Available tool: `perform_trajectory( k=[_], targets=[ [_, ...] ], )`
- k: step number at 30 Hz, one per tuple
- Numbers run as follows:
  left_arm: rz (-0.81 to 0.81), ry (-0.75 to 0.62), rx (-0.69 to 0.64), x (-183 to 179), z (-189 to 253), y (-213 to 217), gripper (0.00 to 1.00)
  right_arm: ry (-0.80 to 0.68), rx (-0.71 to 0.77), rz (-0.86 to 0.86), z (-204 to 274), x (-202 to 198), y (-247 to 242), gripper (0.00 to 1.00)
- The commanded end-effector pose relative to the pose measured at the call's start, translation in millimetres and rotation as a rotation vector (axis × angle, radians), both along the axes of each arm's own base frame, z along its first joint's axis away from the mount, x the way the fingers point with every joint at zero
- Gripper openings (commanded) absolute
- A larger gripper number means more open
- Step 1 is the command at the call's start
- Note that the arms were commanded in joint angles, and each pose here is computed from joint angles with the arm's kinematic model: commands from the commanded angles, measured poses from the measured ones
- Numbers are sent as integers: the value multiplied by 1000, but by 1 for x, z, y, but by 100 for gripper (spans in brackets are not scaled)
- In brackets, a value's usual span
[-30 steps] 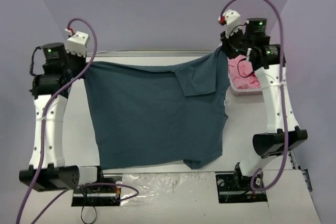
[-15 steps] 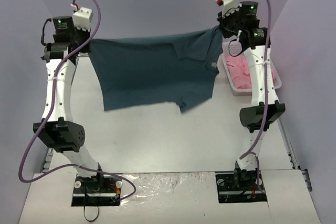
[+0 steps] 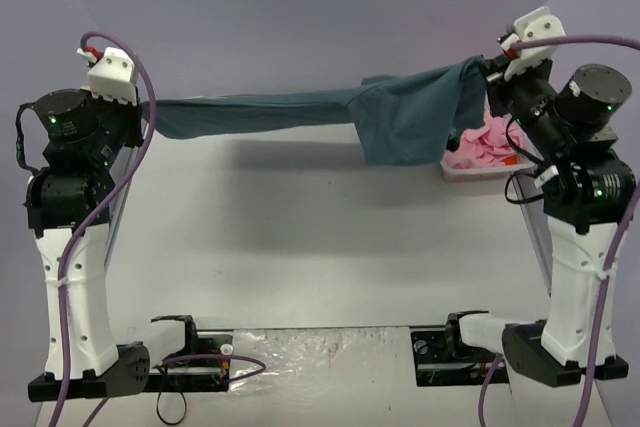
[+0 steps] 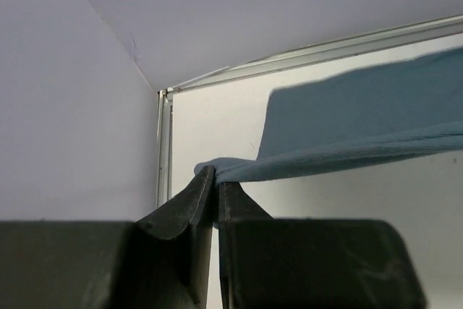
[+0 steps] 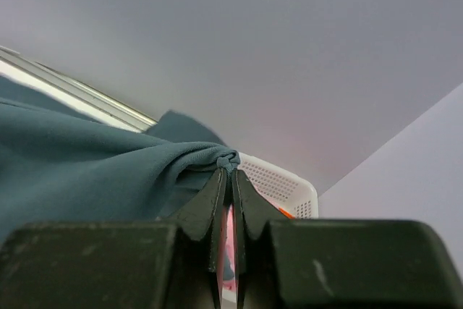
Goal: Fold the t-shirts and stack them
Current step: Flatten out the tshirt
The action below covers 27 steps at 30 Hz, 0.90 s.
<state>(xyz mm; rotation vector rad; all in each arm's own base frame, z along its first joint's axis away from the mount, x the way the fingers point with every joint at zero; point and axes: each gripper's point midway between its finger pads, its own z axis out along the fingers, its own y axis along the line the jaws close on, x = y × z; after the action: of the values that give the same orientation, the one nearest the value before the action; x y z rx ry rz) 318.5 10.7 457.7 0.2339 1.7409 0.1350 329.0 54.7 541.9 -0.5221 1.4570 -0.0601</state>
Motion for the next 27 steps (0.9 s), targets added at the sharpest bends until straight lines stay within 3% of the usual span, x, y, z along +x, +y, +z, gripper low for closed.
perform_trajectory(
  k=[1, 5, 8, 14, 20, 21, 24, 26, 27],
  targets=[
    [41, -27, -3, -21, 4, 6, 2, -49, 28, -40, 8, -25, -11, 0],
    [49, -109, -3, -46, 37, 5, 2, -144, 49, -81, 38, -62, -24, 0],
    [52, -144, 4, -47, 59, 6, 2, -177, 52, -118, 52, -66, -34, 0],
    [22, -98, -7, -9, 38, 3, 2, -64, 34, -109, 22, -7, -30, 0],
    [50, 23, 38, 76, -39, 15, 2, 175, 15, -60, -86, 101, -15, 0],
    [63, 52, 62, 90, -54, 20, 2, 243, 3, -71, -122, 134, -15, 0],
    [101, 125, 107, 155, -98, 35, 2, 357, -37, -97, -193, 202, -13, 0],
    [116, 240, 120, 205, -156, 43, 2, 398, -41, -100, -224, 234, -7, 0],
    [136, 227, 130, 223, -144, 48, 2, 505, -47, -136, -289, 267, -10, 0]
  ],
)
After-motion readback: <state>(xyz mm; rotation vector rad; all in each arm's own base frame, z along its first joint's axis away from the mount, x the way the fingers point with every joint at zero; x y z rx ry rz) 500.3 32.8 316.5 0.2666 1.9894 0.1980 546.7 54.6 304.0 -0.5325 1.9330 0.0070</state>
